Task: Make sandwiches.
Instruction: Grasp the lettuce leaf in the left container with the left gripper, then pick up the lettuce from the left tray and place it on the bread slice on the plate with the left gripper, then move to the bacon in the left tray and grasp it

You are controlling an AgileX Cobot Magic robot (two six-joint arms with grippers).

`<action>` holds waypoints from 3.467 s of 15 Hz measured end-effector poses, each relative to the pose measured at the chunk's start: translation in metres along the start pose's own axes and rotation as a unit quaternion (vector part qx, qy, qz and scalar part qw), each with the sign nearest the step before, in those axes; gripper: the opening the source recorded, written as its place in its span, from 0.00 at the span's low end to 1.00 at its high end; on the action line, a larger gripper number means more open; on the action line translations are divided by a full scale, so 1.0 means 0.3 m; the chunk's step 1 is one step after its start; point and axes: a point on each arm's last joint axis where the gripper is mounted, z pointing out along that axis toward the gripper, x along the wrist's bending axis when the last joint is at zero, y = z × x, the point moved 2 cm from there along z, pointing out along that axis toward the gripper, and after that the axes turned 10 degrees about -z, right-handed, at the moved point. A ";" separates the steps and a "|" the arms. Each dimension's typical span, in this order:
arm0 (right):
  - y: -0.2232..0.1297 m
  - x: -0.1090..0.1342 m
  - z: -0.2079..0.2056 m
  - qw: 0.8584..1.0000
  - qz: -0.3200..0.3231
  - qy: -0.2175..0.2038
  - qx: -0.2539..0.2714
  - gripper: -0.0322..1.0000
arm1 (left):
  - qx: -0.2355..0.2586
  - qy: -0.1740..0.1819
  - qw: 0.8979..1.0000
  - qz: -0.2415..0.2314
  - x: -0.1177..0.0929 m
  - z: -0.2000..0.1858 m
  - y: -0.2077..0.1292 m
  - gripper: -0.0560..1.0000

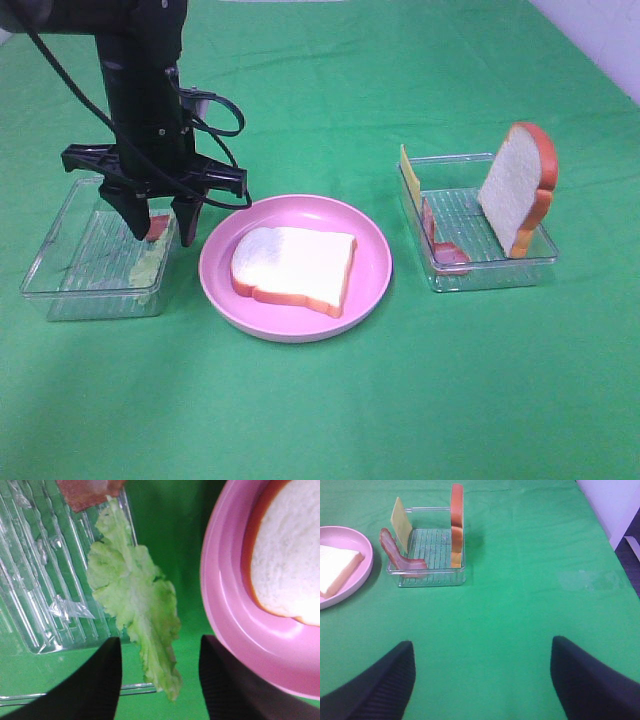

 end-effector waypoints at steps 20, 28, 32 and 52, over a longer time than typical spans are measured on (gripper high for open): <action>0.000 0.001 0.000 1.000 0.001 0.002 0.000 0.72 | -0.037 -0.271 0.960 0.066 -0.135 -0.291 -0.084 0.05; 0.000 0.002 0.000 1.000 0.001 0.002 -0.001 0.72 | 0.027 -0.353 0.929 0.110 -0.253 -0.082 -0.055 0.05; 0.000 0.002 0.000 1.000 0.001 0.002 -0.001 0.72 | -0.016 -0.252 0.961 0.116 -0.195 -0.033 -0.018 0.05; 0.000 0.002 0.000 1.000 0.001 0.002 -0.001 0.72 | -0.138 -0.095 0.985 0.044 -0.071 -0.311 0.072 0.73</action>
